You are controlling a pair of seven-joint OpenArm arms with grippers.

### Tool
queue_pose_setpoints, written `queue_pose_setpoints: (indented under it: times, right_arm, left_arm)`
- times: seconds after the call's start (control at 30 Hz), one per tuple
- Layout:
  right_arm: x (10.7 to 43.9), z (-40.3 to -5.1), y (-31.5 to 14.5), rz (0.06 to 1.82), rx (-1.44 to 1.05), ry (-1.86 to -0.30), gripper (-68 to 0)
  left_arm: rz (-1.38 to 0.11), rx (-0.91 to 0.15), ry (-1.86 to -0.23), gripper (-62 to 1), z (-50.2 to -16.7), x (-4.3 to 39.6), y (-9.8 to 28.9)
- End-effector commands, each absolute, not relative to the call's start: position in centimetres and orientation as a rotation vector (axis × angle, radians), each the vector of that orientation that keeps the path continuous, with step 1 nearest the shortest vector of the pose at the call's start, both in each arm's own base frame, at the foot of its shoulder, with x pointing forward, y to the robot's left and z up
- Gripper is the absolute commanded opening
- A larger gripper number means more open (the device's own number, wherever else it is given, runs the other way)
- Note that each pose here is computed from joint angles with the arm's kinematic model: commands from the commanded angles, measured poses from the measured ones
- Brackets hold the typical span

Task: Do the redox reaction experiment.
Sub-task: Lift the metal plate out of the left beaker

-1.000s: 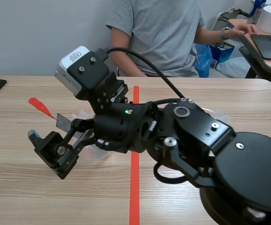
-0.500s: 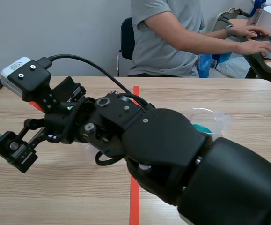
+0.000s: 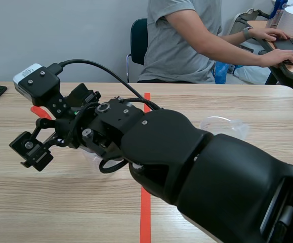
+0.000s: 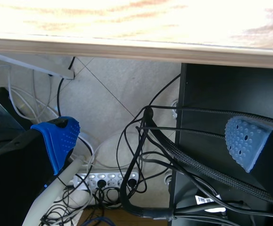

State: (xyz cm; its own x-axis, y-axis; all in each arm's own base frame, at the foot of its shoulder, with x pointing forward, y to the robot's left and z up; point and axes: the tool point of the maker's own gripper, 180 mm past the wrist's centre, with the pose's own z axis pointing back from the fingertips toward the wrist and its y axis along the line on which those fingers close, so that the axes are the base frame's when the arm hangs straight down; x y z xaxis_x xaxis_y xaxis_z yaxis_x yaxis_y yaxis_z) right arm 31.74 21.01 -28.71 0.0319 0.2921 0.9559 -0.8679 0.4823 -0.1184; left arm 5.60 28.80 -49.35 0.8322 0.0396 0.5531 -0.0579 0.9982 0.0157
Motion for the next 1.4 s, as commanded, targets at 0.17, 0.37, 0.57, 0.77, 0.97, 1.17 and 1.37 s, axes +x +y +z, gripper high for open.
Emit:
queue_pose_setpoints:
  times: [0.17, 0.37, 0.57, 0.77, 0.97, 1.17, 1.37]
  right_arm:
    - [31.6, -24.8, 23.0, 0.966, 0.675, -1.329, -28.6]
    - [31.7, -24.5, 23.1, 0.963, 0.683, -1.346, -43.0]
    - [31.7, -24.2, 23.1, 0.96, 0.692, -1.36, -57.2]
    - [31.7, -24.0, 23.1, 0.96, 0.693, -1.365, -66.2]
    - [31.2, -23.8, 23.5, 0.989, 0.716, -1.361, -66.2]
    - [30.9, -23.2, 22.5, 1.035, 0.727, -1.374, -66.2]
    - [30.3, -21.7, 20.4, 1.093, 0.724, -1.422, -66.2]
  left_arm:
    - [0.041, 0.031, -0.607, 1.4, -48.9, 6.1, 28.9]
    - [0.041, 0.031, -0.607, 1.4, -48.9, 6.1, 28.9]
    - [0.041, 0.031, -0.607, 1.4, -48.9, 6.1, 28.9]
    - [0.041, 0.031, -0.607, 1.4, -48.9, 6.1, 28.9]
    - [0.042, 0.031, -0.607, 1.4, -48.9, 6.1, 28.9]
    - [0.042, 0.031, -0.607, 1.4, -48.9, 6.1, 28.9]
    - [0.042, 0.031, -0.607, 1.4, -48.9, 6.1, 28.9]
